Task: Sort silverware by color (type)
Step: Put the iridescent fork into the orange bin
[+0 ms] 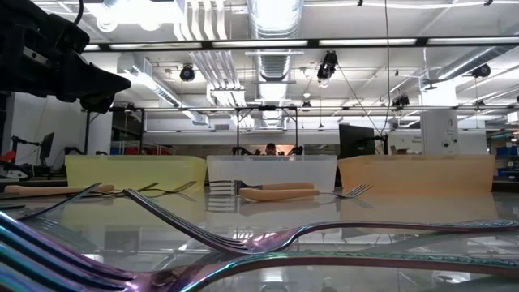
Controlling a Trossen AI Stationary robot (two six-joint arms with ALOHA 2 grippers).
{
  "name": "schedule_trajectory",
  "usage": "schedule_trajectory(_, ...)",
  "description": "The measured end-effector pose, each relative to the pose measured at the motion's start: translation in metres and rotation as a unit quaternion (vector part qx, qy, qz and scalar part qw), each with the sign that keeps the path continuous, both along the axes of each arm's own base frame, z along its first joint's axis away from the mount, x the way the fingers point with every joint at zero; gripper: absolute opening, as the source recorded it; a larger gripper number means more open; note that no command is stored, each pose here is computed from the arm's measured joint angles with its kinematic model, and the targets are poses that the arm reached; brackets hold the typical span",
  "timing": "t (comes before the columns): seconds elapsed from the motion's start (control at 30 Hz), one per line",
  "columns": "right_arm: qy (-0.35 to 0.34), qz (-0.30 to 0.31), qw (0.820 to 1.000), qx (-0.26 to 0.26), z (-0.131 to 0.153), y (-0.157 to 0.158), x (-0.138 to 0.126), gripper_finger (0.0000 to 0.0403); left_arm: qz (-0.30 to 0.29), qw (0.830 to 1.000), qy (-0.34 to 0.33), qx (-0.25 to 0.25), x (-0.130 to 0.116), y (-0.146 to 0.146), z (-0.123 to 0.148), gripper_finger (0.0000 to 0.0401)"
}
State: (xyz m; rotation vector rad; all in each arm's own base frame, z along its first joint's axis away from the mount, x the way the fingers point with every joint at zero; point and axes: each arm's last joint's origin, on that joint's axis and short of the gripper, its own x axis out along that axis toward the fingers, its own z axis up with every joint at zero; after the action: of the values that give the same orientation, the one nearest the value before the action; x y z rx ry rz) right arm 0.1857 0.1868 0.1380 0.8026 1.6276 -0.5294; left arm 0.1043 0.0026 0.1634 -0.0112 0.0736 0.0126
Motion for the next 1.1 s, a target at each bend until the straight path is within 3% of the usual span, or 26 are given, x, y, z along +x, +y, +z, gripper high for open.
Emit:
schedule_trajectory(0.17, 0.012, 0.0, 1.0, -0.011, -0.009, 0.001, 0.001, 0.0108, 0.0, 1.0, 0.0, 0.0, 0.0, 0.0, 0.0, 0.0)
schedule_trajectory(0.53, 0.042, 0.001, 0.998, -0.043, -0.021, -0.001, -0.001, 0.0026, 0.0, 1.0, 0.0, 0.0, 0.0, 0.0, 0.0, 0.0)
schedule_trajectory(0.7, 0.037, 0.001, 0.998, -0.042, -0.018, -0.001, -0.002, 0.0013, 0.0, 1.0, 0.0, 0.0, 0.0, 0.0, 0.0, 0.0)
schedule_trajectory(0.9, -0.002, -0.009, 1.0, -0.025, 0.007, 0.0, 0.0, 0.0011, 0.0, 1.0, 0.0, 0.0, 0.0, 0.0, 0.0, 0.0)
schedule_trajectory(1.1, -0.097, -0.029, 0.992, -0.081, 0.031, -0.007, 0.004, 0.001, 0.0, 1.0, 0.0, 0.0, 0.0, 0.0, 0.0, 0.0)
